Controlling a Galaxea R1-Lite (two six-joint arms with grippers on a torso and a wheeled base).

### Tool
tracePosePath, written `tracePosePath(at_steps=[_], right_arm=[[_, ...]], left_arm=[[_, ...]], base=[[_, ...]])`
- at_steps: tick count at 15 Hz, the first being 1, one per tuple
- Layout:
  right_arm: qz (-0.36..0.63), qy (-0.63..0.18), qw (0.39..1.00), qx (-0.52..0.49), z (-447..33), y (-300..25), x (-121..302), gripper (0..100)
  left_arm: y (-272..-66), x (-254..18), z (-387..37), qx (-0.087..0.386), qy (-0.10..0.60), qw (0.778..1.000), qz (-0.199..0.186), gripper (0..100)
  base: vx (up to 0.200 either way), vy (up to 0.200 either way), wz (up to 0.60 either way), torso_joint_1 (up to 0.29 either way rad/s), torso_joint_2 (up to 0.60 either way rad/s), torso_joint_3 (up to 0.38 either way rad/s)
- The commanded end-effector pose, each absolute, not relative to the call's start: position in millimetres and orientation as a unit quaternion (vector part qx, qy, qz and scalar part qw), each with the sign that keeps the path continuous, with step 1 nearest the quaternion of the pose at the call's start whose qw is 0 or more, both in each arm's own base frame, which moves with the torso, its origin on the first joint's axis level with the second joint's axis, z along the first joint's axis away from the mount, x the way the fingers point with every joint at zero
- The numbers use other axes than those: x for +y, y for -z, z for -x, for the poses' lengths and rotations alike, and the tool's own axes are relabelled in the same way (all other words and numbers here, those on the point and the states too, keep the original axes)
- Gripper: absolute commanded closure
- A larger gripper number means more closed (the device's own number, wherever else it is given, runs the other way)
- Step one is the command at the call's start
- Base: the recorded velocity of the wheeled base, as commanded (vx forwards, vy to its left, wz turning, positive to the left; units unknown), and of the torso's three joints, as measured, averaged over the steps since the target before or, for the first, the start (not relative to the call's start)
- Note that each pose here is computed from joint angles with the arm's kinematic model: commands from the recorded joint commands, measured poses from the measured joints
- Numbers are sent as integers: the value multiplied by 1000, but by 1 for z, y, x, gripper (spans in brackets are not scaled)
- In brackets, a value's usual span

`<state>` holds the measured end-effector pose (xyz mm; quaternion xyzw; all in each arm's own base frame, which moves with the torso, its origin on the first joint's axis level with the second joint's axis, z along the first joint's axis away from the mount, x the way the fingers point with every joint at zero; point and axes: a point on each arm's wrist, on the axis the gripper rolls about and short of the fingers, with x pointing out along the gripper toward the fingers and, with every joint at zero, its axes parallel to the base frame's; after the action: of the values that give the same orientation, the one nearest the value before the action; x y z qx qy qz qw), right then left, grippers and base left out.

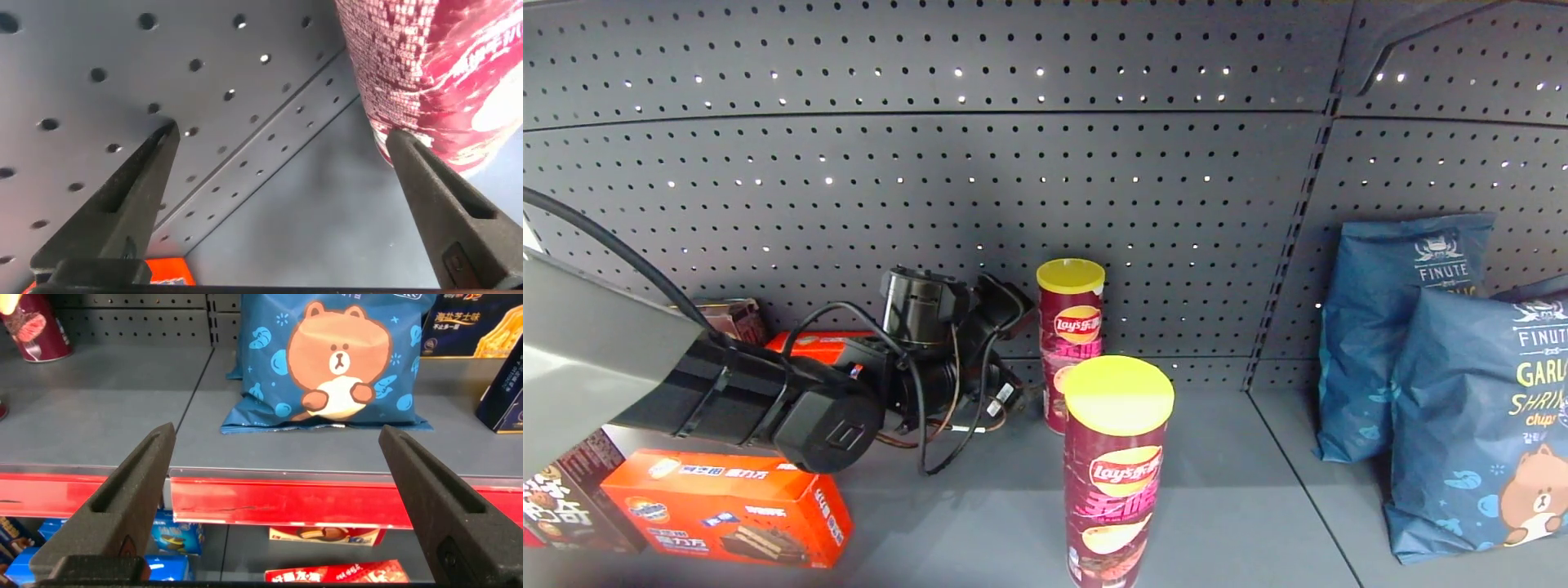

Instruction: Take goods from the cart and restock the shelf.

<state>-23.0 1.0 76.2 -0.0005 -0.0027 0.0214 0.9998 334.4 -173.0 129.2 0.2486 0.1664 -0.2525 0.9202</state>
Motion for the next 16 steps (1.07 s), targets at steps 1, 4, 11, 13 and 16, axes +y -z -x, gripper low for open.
tracePosePath(at_steps=[1,4,11,13,16], right_arm=[[0,-21,1000,-2,23,-76,1,0],[0,-21,1000,-2,23,-76,1,0],[1,-21,1000,-2,23,-76,1,0],[1,-21,1000,-2,23,-76,1,0],[1,-21,1000,-2,23,-76,1,0]], left_arm=[[-126,-176,-335,169,255,919,-249,0],[-127,-178,-334,168,256,919,-247,0],[-147,-176,-326,149,243,930,-232,0],[-179,-163,-315,116,231,939,-227,0],[-222,-121,-294,99,189,949,-233,0]], base=[[0,0,0,0,0,0],[0,0,0,0,0,0],[0,0,0,0,0,0],[0,0,0,0,0,0],[0,0,0,0,0,0]])
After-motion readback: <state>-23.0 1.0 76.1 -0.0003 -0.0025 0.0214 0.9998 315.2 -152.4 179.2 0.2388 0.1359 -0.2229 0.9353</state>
